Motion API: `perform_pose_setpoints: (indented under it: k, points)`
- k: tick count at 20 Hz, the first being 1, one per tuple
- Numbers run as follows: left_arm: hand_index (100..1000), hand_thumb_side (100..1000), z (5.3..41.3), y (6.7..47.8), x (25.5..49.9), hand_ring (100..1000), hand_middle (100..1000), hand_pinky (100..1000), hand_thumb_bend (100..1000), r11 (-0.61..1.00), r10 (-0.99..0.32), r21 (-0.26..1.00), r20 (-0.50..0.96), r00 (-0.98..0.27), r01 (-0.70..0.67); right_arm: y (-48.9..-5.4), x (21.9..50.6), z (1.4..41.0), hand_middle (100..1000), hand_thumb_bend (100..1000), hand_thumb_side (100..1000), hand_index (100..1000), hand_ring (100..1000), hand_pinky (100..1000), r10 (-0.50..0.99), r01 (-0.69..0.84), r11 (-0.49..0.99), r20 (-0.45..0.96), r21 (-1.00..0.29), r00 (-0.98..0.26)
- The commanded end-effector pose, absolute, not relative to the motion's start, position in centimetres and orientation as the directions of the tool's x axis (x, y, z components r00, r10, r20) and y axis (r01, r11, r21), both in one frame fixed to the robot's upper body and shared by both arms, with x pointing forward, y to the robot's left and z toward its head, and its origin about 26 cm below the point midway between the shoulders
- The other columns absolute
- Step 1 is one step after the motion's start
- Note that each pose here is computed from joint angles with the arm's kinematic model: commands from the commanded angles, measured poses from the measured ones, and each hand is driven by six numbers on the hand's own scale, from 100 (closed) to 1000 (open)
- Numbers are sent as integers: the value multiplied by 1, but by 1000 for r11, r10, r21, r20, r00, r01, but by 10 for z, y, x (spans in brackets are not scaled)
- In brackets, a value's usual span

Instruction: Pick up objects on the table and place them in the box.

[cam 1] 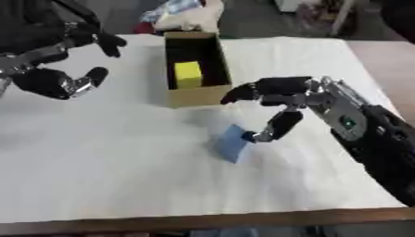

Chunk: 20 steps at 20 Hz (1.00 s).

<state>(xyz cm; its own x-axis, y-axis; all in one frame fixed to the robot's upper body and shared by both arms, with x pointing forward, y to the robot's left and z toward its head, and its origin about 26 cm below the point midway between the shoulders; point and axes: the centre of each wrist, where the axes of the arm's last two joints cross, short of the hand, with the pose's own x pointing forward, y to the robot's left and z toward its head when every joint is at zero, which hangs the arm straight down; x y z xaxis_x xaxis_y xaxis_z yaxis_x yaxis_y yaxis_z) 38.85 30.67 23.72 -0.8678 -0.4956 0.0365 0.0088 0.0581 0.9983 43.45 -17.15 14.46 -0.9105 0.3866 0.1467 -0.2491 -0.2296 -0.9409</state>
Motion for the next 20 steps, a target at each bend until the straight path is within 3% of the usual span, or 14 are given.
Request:
perform_pose_setpoints:
  k: [1,20]
  points:
    - [935,826,251,315,387,697,679,779,100,23,-505,999,-8,-863,-22,-178,434,159,924,270,485,1000,889,864,168,-109,-502,26,-858,-985]
    - [935,835,254,313,389,698,680,779,100,16,-508,999,-24,-861,-37,-177,430,156,902,210,495,1000,876,863,151,-55,-487,-21,-872,-988]
